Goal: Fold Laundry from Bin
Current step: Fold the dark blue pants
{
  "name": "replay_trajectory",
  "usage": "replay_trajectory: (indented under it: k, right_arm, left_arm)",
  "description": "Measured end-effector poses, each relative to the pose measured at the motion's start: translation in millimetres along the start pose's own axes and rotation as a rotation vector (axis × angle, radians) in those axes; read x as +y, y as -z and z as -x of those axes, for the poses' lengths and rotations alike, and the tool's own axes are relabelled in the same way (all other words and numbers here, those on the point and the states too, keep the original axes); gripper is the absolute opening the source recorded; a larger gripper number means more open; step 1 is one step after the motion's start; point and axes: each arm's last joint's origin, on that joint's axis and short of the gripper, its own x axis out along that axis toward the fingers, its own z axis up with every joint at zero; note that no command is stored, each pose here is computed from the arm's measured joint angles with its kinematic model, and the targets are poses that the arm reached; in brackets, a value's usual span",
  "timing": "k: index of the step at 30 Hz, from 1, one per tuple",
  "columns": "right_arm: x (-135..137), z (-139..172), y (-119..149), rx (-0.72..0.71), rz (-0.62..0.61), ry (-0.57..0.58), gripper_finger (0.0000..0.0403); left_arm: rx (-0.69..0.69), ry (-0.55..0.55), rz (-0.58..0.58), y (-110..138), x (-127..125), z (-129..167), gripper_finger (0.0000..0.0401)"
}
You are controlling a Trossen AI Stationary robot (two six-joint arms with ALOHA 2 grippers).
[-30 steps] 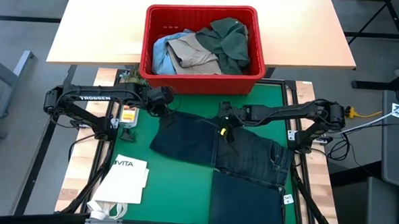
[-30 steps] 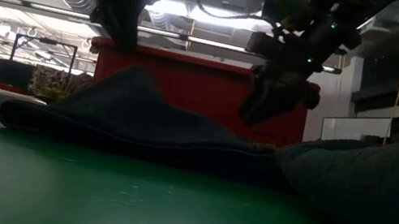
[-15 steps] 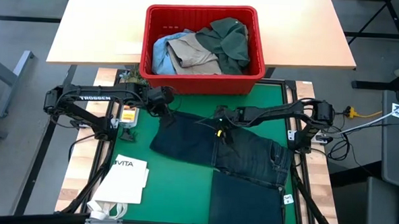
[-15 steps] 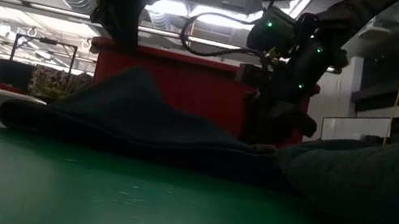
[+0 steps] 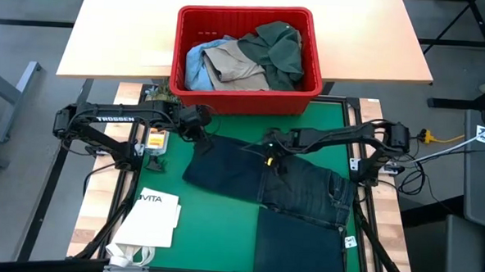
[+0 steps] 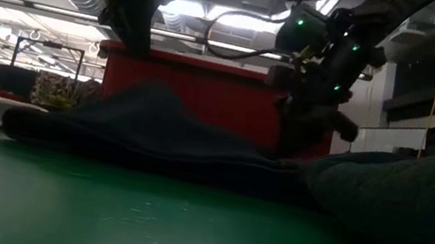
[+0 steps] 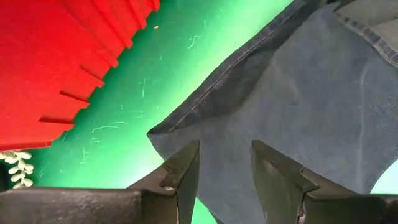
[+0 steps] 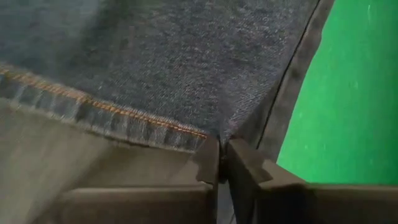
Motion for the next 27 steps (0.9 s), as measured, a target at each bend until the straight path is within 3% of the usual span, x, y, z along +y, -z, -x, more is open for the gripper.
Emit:
replay_trajectory:
  k: [4, 8, 12, 16, 21, 27]
  right_arm:
    - [3, 16, 8, 0.075, -0.019, -0.03, 0.0037]
    - [6, 22, 16, 0.152, -0.034, -0.043, 0.002]
    - [5, 20, 14, 0.136, -0.04, -0.02, 0.0008]
    - [3, 19, 11, 0.113, -0.04, 0.0, 0.0022]
    - [1, 19, 11, 0.126, -0.038, 0.054, 0.0048]
    - [2, 19, 11, 0.127, -0.038, 0.048, 0.0052]
  left_arm:
    - [-0.001, -0.001, 0.0, 0, 0, 0, 0.0137]
    - [-0.017, -0.001, 0.004, -2, -1, -1, 0.0136]
    - [-0.041, 0.011, 0.007, -8, -6, -11, 0.0136]
    - [-0.003, -0.002, -0.015, -9, -15, -31, 0.0136]
    - [0.072, -0.095, -0.057, -6, -23, -63, 0.0136]
    - [0.145, -0.255, -0.09, -2, -22, -103, 0.0136]
